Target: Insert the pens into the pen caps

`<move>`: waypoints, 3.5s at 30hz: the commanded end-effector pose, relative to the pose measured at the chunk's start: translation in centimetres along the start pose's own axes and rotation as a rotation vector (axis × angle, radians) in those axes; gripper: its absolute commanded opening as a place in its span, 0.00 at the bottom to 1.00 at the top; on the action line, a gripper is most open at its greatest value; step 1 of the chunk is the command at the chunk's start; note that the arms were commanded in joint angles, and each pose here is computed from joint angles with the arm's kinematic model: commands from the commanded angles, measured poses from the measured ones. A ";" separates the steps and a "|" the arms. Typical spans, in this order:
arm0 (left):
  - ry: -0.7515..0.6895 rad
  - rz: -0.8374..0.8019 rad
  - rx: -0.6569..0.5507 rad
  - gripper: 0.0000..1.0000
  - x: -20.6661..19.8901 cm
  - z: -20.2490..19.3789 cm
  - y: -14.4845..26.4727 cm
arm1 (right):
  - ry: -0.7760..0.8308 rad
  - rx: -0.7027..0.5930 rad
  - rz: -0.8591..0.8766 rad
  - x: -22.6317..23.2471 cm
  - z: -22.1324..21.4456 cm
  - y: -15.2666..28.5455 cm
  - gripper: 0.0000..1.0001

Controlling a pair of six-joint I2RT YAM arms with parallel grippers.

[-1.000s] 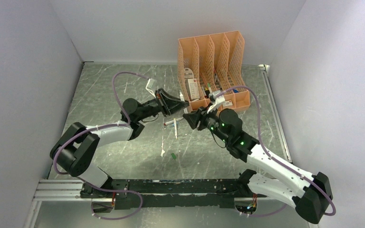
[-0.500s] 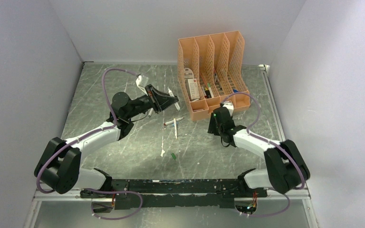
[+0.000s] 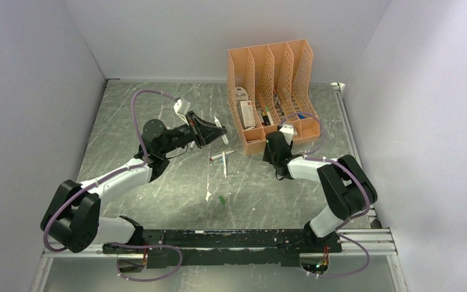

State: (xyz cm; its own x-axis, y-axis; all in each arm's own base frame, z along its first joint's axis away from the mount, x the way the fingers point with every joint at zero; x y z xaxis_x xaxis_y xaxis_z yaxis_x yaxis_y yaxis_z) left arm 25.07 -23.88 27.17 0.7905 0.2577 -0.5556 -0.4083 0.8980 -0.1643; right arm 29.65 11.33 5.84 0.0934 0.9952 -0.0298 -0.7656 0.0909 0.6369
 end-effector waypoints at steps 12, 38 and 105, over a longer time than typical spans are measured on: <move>-0.021 0.002 -0.001 0.07 0.0 0.0 0.6 | 0.010 -0.021 -0.073 -1.2 -1.5 -0.8 0.07; 0.006 0.024 0.017 0.07 1.3 -0.1 0.7 | 0.340 0.023 0.573 7.0 -5.9 10.4 0.32; 0.033 0.035 0.017 0.07 1.8 -0.2 1.8 | 0.081 -0.035 0.250 8.4 -2.3 8.0 0.58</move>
State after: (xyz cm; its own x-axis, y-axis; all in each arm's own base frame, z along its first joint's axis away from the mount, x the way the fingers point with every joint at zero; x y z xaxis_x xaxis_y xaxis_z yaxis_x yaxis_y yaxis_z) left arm 25.81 -21.94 24.76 0.7309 0.3145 -0.6057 -0.4542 0.8865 -0.0879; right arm 22.14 20.47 8.08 -0.2940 0.9556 0.0222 -0.7507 -0.2452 0.6135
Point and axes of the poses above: each gripper's point midway between its finger pads, its own y axis back along the fingers, its own x axis along the line the jaws close on, z = x × y, the point moved 7 cm from there along y, back along the fingers, and after that the axes turned 6 degrees about y, right-handed, at the moved point
